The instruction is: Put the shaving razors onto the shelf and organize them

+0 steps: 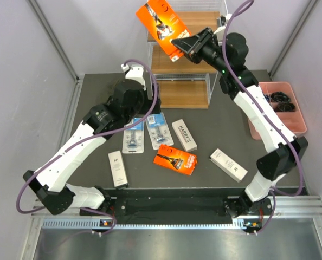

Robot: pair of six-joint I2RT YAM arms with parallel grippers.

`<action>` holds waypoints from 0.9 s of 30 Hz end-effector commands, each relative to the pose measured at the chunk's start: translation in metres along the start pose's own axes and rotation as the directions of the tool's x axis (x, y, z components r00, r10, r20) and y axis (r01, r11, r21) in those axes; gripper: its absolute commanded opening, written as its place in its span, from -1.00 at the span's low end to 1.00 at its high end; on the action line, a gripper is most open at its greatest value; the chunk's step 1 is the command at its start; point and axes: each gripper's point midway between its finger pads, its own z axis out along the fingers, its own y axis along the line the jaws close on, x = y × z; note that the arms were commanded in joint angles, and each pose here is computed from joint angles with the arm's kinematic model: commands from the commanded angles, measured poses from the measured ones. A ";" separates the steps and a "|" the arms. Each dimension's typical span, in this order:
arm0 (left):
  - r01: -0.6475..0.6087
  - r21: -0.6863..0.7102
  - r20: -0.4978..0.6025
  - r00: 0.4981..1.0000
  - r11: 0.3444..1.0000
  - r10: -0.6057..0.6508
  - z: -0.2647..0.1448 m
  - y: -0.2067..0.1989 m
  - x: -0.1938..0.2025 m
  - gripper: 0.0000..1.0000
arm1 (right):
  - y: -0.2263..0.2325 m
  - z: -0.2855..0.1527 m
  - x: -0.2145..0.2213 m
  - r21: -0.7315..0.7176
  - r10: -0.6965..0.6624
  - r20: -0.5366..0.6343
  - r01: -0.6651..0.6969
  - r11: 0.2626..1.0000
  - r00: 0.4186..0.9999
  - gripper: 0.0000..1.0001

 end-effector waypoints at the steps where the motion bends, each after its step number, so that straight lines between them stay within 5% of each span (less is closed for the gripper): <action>1: -0.002 0.039 0.052 0.999 0.999 0.000 0.001 -0.009 -0.024 0.98 | 0.043 0.008 -0.045 -0.126 0.020 0.119 -0.005 0.992 0.993 -1.00; 27: -0.013 -0.079 0.131 0.991 0.997 0.023 -0.011 0.021 -0.045 0.98 | -0.036 0.056 -0.075 -0.024 0.263 0.350 -0.272 0.962 0.899 -1.00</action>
